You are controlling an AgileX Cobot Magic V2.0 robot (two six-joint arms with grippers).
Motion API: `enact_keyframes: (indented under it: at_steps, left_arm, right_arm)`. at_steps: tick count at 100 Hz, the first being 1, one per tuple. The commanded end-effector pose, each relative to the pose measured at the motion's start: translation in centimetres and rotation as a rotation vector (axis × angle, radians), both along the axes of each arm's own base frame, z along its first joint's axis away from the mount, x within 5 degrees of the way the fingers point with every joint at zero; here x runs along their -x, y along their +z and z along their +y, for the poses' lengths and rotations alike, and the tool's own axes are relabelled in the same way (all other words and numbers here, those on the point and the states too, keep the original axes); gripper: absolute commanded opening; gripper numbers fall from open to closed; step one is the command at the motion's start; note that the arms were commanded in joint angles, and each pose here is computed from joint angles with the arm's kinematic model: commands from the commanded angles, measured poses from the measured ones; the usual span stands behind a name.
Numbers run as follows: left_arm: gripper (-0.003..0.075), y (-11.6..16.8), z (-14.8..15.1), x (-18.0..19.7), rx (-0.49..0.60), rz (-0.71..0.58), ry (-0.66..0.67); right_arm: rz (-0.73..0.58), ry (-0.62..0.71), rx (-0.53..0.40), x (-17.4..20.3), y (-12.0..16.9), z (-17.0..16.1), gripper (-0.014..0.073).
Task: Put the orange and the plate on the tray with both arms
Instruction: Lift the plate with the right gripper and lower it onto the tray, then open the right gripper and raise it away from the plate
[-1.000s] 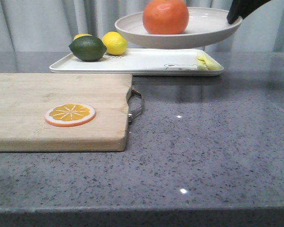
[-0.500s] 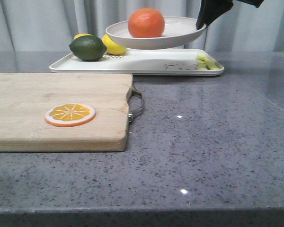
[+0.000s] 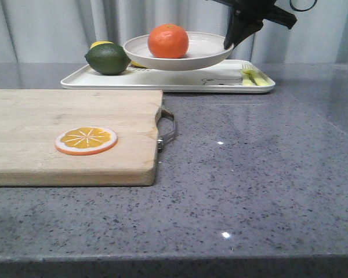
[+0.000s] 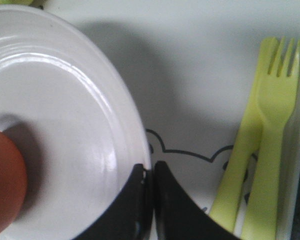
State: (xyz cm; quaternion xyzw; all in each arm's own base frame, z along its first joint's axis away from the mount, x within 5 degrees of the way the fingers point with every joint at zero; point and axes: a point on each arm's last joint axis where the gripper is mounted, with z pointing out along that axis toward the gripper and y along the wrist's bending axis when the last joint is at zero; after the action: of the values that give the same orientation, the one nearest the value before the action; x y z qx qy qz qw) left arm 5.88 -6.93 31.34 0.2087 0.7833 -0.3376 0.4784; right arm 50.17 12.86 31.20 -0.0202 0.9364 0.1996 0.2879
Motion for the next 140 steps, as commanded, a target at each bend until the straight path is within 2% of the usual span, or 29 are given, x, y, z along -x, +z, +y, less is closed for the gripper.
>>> enact_keyframes:
  at_steps: [1, 21, 39, 83, 90, 103, 110, 140]
  left_arm:
    - [-0.002, 1.4, -0.1, -0.1, 0.083, -0.047, 0.013]
    - [-0.002, 1.4, -0.1, -0.1, 0.083, -0.047, 0.013]
    - [-0.002, 1.5, -0.1, -0.1, 0.084, -0.048, 0.014]
    - [-0.002, 1.5, -0.3, 0.2, 0.087, -0.045, -0.033]
    - [-0.002, 1.5, -0.3, 0.2, 0.088, -0.044, -0.033]
    - [-0.002, 1.5, -0.4, 0.2, 0.09, -0.042, -0.034]
    - [-0.002, 1.5, -0.4, 0.2, 0.09, -0.042, -0.034]
    - [-0.002, 1.5, -0.4, 0.2, 0.09, -0.042, -0.034]
  right_arm:
    - [-0.18, -0.032, -0.064, 0.8, 5.3, -1.2, -0.0066]
    - [-0.21, -0.047, -0.08, 0.3, 5.2, -1.4, -0.0066]
    - [-0.184, -0.046, -0.114, -0.5, 3.5, -1.0, -0.0066]
    - [-0.192, -0.038, -0.102, -1.5, 1.9, -0.8, -0.0062]
    - [-0.195, -0.036, -0.1, -1.5, 2.0, -0.8, -0.0023]
    - [-0.194, -0.034, -0.1, -1.4, 2.0, -0.8, 0.0133]
    - [-0.194, -0.034, -0.1, -1.4, 2.0, -0.8, 0.0188]
    - [-0.208, -0.031, -0.1, -0.8, 3.4, -1.0, 0.0199]
